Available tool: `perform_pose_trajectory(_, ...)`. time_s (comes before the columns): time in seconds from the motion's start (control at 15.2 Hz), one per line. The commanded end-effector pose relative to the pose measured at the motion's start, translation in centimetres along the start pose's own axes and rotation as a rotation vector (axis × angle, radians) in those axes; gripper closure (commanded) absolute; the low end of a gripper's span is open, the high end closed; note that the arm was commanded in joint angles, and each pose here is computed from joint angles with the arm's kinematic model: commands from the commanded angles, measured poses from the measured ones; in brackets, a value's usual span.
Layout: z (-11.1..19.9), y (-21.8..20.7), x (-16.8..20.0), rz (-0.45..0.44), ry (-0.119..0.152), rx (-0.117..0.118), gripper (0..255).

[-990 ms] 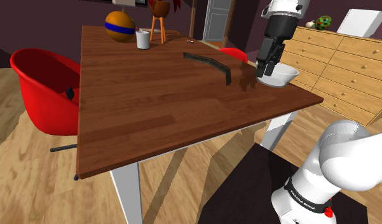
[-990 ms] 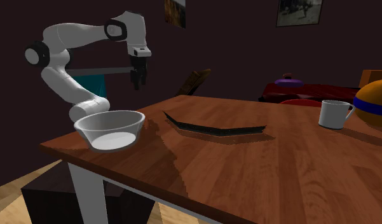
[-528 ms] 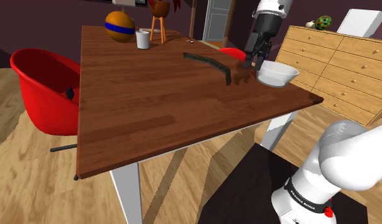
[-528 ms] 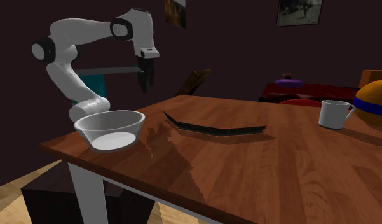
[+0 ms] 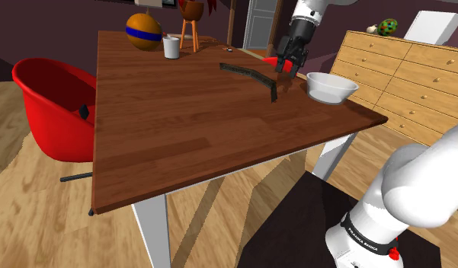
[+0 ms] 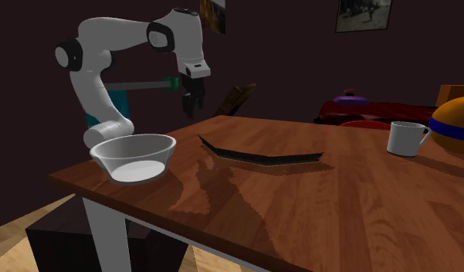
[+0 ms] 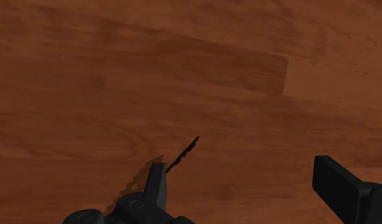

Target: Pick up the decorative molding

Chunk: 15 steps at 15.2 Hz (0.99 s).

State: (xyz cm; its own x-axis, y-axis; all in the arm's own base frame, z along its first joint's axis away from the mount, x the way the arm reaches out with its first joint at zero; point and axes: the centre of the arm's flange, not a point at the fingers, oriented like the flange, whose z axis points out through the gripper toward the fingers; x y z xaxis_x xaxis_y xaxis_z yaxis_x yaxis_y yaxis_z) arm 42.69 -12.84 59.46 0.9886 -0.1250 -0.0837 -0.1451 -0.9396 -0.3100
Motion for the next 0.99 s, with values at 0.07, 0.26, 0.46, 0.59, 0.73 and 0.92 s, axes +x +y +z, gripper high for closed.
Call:
perform_pose_trajectory(0.07,-0.5,3.0,3.1,0.028,0.004,0.036,0)
perform_pose_trajectory(0.26,-0.8,5.8,6.2,0.056,0.008,0.072,0)
perform_pose_trajectory(0.46,-1.0,8.7,9.3,0.084,0.012,0.108,0)
perform_pose_trajectory(0.59,-1.1,10.7,11.3,0.103,0.014,0.132,0)
perform_pose_trajectory(0.73,-1.2,12.7,13.3,0.122,0.017,0.156,0)
perform_pose_trajectory(0.92,-1.2,15.8,16.2,0.15,0.02,0.191,0)
